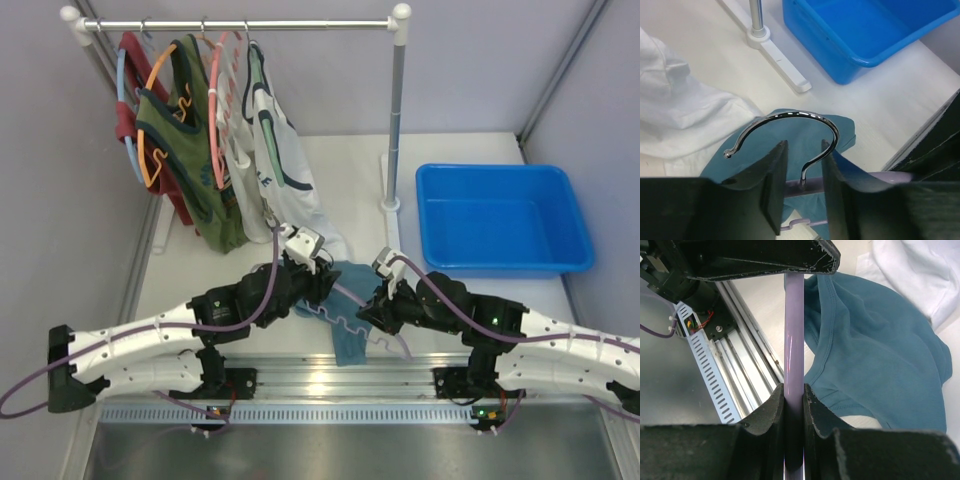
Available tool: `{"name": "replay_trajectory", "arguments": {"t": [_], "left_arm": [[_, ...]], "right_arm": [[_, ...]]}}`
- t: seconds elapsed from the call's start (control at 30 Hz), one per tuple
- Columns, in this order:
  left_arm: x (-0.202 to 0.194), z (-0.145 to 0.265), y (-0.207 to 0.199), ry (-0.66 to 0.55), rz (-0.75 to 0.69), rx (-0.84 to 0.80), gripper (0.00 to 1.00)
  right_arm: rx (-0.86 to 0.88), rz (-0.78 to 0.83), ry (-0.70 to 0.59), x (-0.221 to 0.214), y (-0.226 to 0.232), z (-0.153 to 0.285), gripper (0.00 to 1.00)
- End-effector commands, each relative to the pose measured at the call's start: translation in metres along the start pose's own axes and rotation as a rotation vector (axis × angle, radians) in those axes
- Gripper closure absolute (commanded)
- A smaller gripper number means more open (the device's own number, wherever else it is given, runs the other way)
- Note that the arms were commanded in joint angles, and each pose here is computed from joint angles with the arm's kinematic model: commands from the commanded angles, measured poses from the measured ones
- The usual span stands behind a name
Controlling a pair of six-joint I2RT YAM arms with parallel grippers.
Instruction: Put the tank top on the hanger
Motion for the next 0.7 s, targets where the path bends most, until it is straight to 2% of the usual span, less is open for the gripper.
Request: {"name": "replay_trajectory", "arguments": {"t": [0.0, 0.03, 0.07, 0.17, 0.3, 0.33, 0.37, 0.4, 0.6, 0.67], "left_arm": [[0.009, -0.004, -0.001, -0.082, 0.016, 0.013, 0.64], [0.009, -0.004, -0.001, -0.083, 0.015, 0.013, 0.70], [0.009, -0.004, -0.002, -0.085, 0.014, 0.010, 0.82], [0.007, -0.005, -0.002, -0.082, 0.002, 0.012, 0.99], [0.007, -0.003, 0.001, -0.088, -0.017, 0.022, 1.00], [0.007, -0.002, 0.002, -0.091, -0.023, 0.031, 1.00], [0.008, -0.001, 0.003, -0.092, -0.026, 0.039, 1.00], [0.008, -0.001, 0.004, -0.092, -0.030, 0.050, 1.00], [0.008, -0.006, 0.009, -0.078, -0.048, 0.123, 1.00], [0.005, -0.011, 0.010, -0.063, -0.052, 0.155, 1.00]], "right_arm": [[0.070, -0.018, -0.106, 0.016, 0.014, -0.002, 1.00], [0.069, -0.017, -0.103, 0.015, 0.014, -0.002, 1.00], [0.067, -0.019, -0.103, 0.015, 0.013, -0.003, 1.00], [0.058, -0.033, -0.101, 0.015, 0.013, -0.003, 1.00], [-0.001, -0.060, -0.079, 0.013, 0.010, -0.005, 1.00], [-0.028, -0.064, -0.061, 0.011, 0.007, -0.004, 0.97], [-0.052, -0.080, -0.074, 0.015, 0.007, -0.003, 0.94], [-0.068, -0.087, -0.073, 0.015, 0.007, -0.003, 0.84], [-0.277, -0.166, -0.152, 0.030, -0.004, 0.019, 0.46], [-0.340, -0.200, -0.185, 0.034, -0.008, 0.030, 0.39]]}}
Point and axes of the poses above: each gripper's point midway between its finger pads, its own z axis back along the fingers, its own y axis along the line the jaws close on, x = y × z, the point moved 9 cm from there along z, back along the fingers, and after that the axes turned 15 degrees about -z, right-handed, at the moved point
